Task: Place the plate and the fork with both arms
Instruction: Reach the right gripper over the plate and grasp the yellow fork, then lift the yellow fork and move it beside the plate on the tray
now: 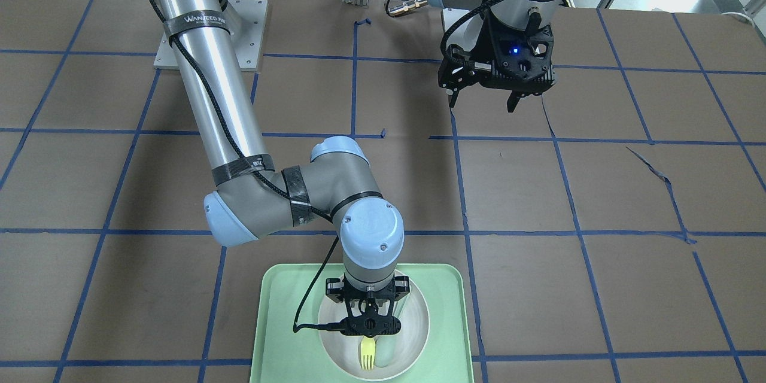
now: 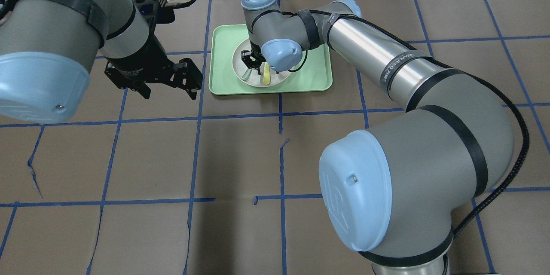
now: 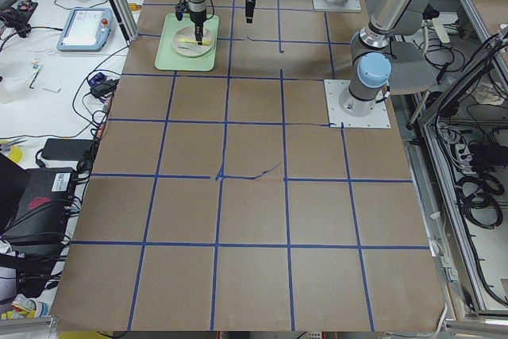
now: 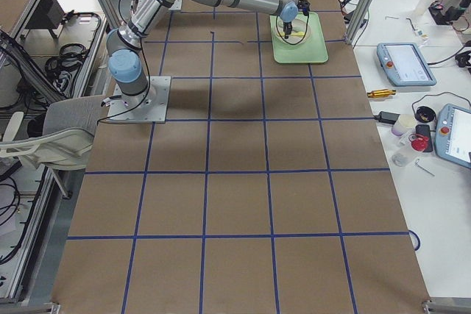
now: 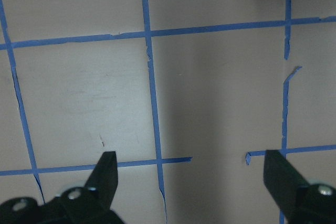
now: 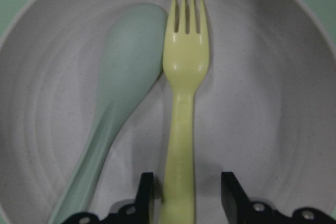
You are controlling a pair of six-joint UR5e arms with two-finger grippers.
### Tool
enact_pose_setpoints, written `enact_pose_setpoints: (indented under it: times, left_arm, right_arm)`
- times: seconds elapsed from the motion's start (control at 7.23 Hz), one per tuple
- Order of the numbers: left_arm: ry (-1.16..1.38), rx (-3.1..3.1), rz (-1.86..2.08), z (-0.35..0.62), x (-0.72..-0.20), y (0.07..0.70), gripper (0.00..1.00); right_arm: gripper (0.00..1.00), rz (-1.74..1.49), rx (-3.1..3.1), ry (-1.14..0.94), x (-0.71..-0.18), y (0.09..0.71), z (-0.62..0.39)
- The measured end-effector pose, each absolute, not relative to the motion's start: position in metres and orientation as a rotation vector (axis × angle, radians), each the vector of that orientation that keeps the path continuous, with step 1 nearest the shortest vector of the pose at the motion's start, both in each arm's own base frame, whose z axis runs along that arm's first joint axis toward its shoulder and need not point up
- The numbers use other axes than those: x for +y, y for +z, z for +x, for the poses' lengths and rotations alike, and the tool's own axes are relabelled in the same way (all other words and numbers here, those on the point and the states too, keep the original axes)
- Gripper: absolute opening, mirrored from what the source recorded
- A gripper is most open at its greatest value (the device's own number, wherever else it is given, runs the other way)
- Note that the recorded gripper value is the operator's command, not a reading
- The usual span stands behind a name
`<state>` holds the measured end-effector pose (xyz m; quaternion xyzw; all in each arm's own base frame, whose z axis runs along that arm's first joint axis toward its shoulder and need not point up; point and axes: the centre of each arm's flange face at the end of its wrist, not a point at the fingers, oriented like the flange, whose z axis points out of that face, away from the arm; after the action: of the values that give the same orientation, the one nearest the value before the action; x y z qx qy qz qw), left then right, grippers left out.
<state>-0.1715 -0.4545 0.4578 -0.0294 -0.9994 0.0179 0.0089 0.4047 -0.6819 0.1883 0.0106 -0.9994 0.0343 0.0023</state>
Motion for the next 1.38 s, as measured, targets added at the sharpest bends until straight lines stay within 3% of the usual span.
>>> enact_pose_setpoints:
  times: [0.41,0.97,1.38]
  left_arm:
    - [0.053,-3.122,-0.092,-0.172,-0.455,0.457,1.00]
    - [0.052,-3.122,-0.092,-0.172,-0.455,0.457,1.00]
    - [0.047,-3.121,-0.092,-0.172,-0.456,0.455,1.00]
  right_arm:
    - [0.05,0.034,-3.138,0.117,-0.682,0.187,0.406]
    - [0.06,0.013,-3.137,0.203,-0.690,0.234,0.379]
    - [0.06,0.058,-3.119,0.157,-0.713,0.223,0.299]
